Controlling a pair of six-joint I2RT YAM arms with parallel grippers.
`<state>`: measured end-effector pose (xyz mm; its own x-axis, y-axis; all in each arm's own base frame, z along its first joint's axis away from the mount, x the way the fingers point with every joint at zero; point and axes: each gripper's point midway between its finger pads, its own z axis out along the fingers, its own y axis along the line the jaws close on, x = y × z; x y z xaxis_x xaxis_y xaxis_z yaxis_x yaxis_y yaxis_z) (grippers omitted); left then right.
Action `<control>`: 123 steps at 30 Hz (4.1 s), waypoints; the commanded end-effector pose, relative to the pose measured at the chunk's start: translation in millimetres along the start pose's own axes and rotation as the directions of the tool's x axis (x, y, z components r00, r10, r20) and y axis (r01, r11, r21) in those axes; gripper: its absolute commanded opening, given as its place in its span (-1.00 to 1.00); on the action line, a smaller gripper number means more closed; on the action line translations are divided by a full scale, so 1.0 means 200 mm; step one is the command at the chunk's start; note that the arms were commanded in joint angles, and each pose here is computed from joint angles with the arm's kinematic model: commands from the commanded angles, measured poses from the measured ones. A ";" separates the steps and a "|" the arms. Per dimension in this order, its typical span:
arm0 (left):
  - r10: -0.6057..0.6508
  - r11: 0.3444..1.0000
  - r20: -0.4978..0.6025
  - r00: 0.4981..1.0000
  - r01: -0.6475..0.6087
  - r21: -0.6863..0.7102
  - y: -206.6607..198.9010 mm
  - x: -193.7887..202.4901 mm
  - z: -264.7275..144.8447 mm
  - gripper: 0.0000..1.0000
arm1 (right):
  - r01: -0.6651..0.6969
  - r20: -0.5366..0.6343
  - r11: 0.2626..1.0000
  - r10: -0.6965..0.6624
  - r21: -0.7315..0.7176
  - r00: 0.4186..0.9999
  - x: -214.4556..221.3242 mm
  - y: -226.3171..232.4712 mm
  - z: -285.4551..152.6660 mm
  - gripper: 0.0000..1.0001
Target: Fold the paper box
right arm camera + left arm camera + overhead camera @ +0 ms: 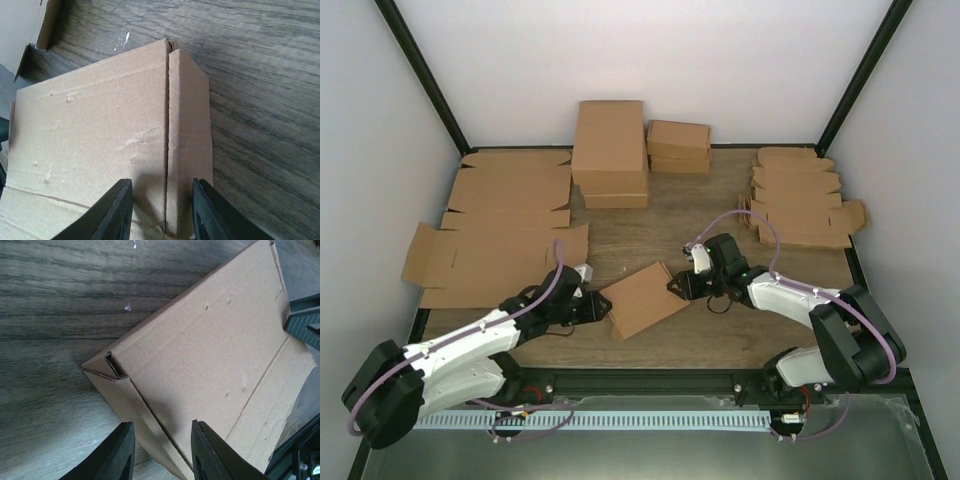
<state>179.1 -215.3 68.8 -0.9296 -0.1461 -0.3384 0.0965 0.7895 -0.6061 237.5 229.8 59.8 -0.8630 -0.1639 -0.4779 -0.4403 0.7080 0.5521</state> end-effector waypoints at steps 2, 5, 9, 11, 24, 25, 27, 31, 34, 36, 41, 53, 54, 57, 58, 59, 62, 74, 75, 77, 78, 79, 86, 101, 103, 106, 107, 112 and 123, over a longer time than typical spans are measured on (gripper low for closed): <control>0.005 0.998 -0.003 1.000 -0.004 0.056 -0.04 -0.01 0.05 -0.37 | 0.018 0.027 0.999 -0.019 0.041 0.999 -0.02 -0.02 0.00 -0.35; 0.009 0.999 -0.013 1.000 -0.008 0.052 -0.03 0.00 0.07 -0.41 | 0.024 0.043 0.998 -0.026 0.052 0.999 -0.05 -0.02 -0.01 -0.35; 0.007 0.998 -0.040 0.999 -0.005 0.059 -0.02 0.02 0.10 -0.48 | 0.027 0.079 0.995 -0.035 0.099 0.996 -0.13 -0.02 -0.05 -0.43; -0.004 0.997 -0.054 0.999 0.008 0.075 -0.04 0.03 0.11 -0.52 | 0.024 0.098 0.992 -0.036 0.126 0.995 -0.18 -0.02 -0.08 -0.41; 0.070 0.997 0.051 0.996 -0.071 0.016 -0.11 -0.20 -0.10 -0.07 | -0.171 0.191 0.977 0.145 0.129 0.971 -0.06 0.06 -0.40 0.25; 0.081 0.996 0.055 0.995 -0.082 0.015 -0.12 -0.23 -0.10 -0.03 | -0.193 0.190 0.975 0.170 0.110 0.967 -0.02 0.07 -0.41 0.26; 0.114 0.993 0.058 0.992 -0.115 0.016 -0.13 -0.28 -0.09 0.04 | -0.218 0.204 0.975 0.204 0.050 0.958 0.03 0.12 -0.45 0.27; 0.146 0.988 0.030 0.989 -0.148 0.047 -0.18 -0.35 -0.01 0.07 | -0.317 0.158 0.947 0.320 -0.042 0.934 0.13 0.16 -0.43 0.25; 0.181 0.981 -0.006 0.984 -0.180 0.069 -0.21 -0.38 0.08 0.16 | -0.387 0.107 0.919 0.393 -0.073 0.913 0.20 0.16 -0.40 0.27; 0.237 0.967 -0.032 0.971 -0.232 0.106 -0.25 -0.39 0.12 0.32 | -0.424 0.089 0.901 0.431 -0.086 0.898 0.24 0.16 -0.39 0.39; 0.300 0.952 -0.093 0.950 -0.292 0.088 -0.24 -0.40 0.22 0.42 | -0.501 0.025 0.850 0.511 -0.163 0.859 0.34 0.17 -0.34 0.78; 0.318 0.944 -0.215 0.923 -0.287 0.163 -0.20 -0.30 0.41 0.06 | -0.564 -0.047 0.784 0.573 -0.259 0.818 0.42 0.17 -0.24 0.65; 0.322 0.943 -0.225 0.920 -0.290 0.165 -0.19 -0.29 0.42 0.03 | -0.561 -0.057 0.786 0.568 -0.259 0.821 0.43 0.17 -0.24 0.63; 0.327 0.938 -0.259 0.909 -0.280 0.204 -0.20 -0.26 0.45 -0.06 | -0.555 -0.077 0.787 0.557 -0.268 0.827 0.43 0.18 -0.22 0.61; 0.325 0.938 -0.270 0.906 -0.272 0.215 -0.20 -0.25 0.46 -0.09 | -0.553 -0.074 0.788 0.555 -0.271 0.828 0.42 0.18 -0.22 0.60; 0.317 0.940 -0.281 0.906 -0.261 0.221 -0.20 -0.24 0.47 -0.13 | -0.548 -0.068 0.790 0.553 -0.274 0.831 0.41 0.19 -0.22 0.59; 0.296 0.944 -0.301 0.907 -0.230 0.236 -0.18 -0.22 0.49 -0.17 | -0.513 -0.029 0.815 0.526 -0.271 0.850 0.35 0.20 -0.25 0.59; 0.145 0.948 -0.329 0.933 -0.037 0.315 -0.10 -0.26 0.50 -0.36 | -0.475 0.013 0.841 0.495 -0.257 0.869 0.25 0.21 -0.25 0.60; 0.137 0.949 -0.330 0.934 -0.028 0.315 -0.09 -0.27 0.50 -0.40 | -0.477 0.013 0.840 0.497 -0.260 0.868 0.25 0.21 -0.25 0.60; 0.121 0.949 -0.329 0.936 -0.013 0.314 -0.07 -0.28 0.50 -0.45 | -0.476 0.015 0.840 0.496 -0.261 0.868 0.24 0.21 -0.24 0.60; 0.115 0.949 -0.328 0.938 -0.005 0.316 -0.07 -0.29 0.50 -0.46 | -0.472 0.014 0.841 0.493 -0.264 0.870 0.23 0.22 -0.24 0.60; 0.111 0.947 -0.327 0.938 0.000 0.321 -0.06 -0.30 0.49 -0.47 | -0.472 0.016 0.842 0.492 -0.262 0.870 0.22 0.21 -0.24 0.60; 0.093 0.950 -0.350 0.932 0.022 0.312 -0.02 -0.31 0.53 -0.52 | -0.457 0.014 0.852 0.476 -0.254 0.879 0.17 0.21 -0.20 0.60; 0.096 0.964 -0.321 0.942 -0.008 0.264 0.00 -0.36 0.54 -0.54 | -0.357 0.015 0.890 0.376 -0.283 0.926 -0.06 0.29 -0.11 0.52; 0.099 0.963 -0.309 0.946 -0.013 0.269 -0.01 -0.37 0.52 -0.54 | -0.352 0.019 0.894 0.371 -0.277 0.928 -0.08 0.28 -0.09 0.55; 0.101 0.962 -0.305 0.947 -0.015 0.273 -0.03 -0.37 0.50 -0.54 | -0.352 0.020 0.896 0.371 -0.270 0.929 -0.12 0.27 -0.06 0.49; 0.102 0.962 -0.305 0.947 -0.015 0.274 -0.03 -0.37 0.50 -0.54 | -0.352 0.014 0.896 0.369 -0.272 0.929 -0.12 0.27 -0.05 0.41; 0.107 0.960 -0.301 0.948 -0.019 0.279 -0.04 -0.37 0.48 -0.53 | -0.365 -0.016 0.891 0.375 -0.270 0.927 -0.15 0.27 0.00 0.04; 0.112 0.957 -0.290 0.951 -0.025 0.288 -0.09 -0.35 0.44 -0.53 | -0.362 -0.068 0.890 0.357 -0.277 0.931 -0.11 0.28 0.10 -0.17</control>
<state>278.3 -267.4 33.4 -0.9804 0.1114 -0.1625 0.1967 0.5970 -0.7778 236.0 275.3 89.8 -0.9781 0.0861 -0.1893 -0.1226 0.4968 0.8592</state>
